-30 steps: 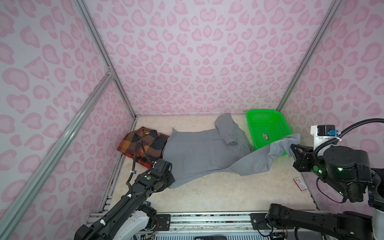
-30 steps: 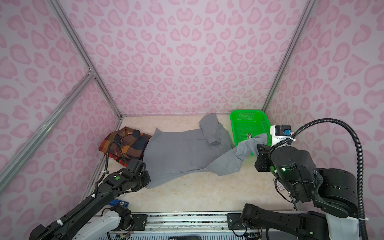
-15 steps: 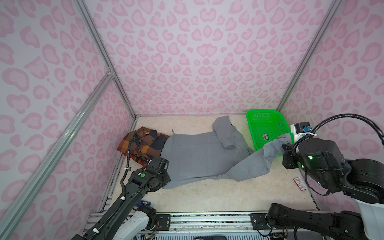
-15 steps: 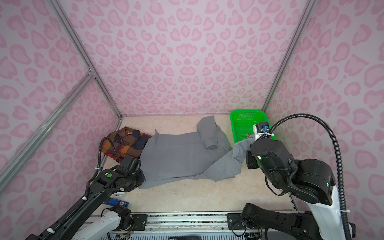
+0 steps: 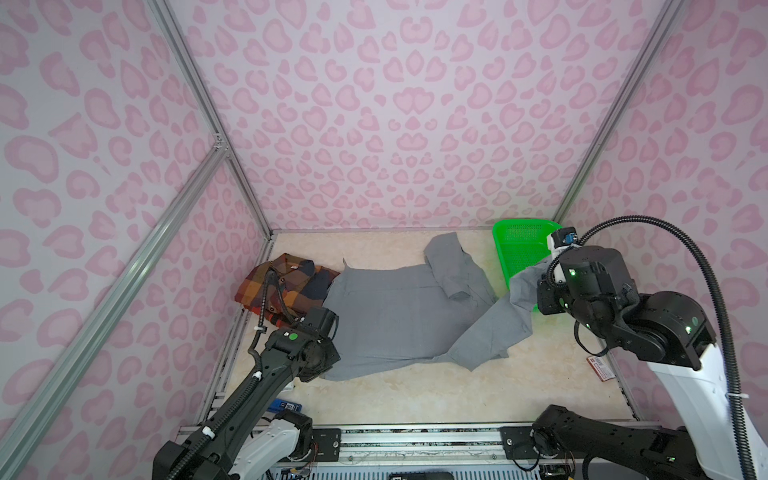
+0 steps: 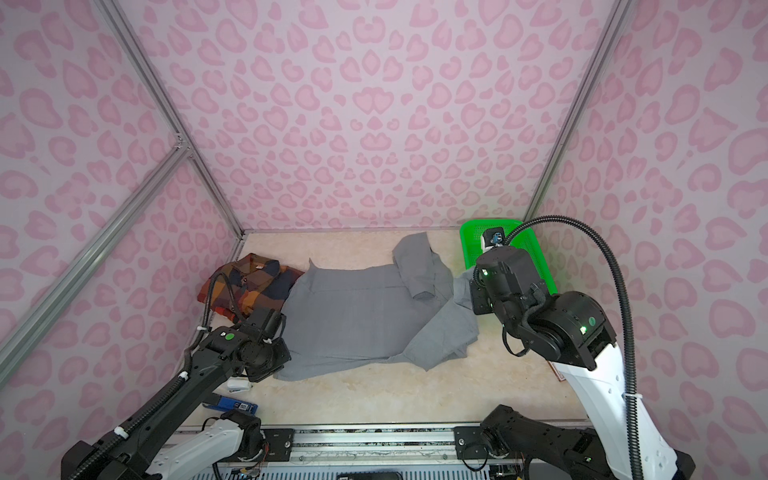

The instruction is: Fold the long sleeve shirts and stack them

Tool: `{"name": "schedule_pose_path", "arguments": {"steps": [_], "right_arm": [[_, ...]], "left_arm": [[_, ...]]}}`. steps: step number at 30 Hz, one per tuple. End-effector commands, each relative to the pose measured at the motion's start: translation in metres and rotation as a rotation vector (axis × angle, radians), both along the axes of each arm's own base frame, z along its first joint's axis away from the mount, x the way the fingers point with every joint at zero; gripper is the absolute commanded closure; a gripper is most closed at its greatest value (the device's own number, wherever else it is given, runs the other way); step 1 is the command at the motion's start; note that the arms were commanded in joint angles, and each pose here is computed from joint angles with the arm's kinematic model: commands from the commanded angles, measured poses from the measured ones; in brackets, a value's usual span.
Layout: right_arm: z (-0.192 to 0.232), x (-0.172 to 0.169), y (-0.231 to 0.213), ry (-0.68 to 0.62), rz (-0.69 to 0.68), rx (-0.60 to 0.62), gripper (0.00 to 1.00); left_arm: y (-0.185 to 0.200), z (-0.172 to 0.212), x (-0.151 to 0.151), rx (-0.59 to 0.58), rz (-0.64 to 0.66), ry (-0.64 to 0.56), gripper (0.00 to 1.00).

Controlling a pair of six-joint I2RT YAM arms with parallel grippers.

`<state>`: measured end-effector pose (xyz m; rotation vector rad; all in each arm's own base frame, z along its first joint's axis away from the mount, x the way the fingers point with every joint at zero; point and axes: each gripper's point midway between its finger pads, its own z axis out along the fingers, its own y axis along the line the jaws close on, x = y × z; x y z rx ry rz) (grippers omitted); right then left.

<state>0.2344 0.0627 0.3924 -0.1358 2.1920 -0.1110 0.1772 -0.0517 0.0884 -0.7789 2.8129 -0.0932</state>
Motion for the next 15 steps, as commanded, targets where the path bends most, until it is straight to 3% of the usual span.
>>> {"name": "schedule_pose_path", "arguments": {"steps": [1,15], "right_arm": [[0.009,0.015,0.024,-0.023,0.086,0.075,1.0],[-0.004,0.085,0.02,-0.039,-0.044,0.047,1.0]], "left_arm": [[0.004,-0.005,0.001,0.019,0.001,0.019,0.95],[0.003,-0.013,0.021,0.034,-0.001,0.12,0.89]]}}
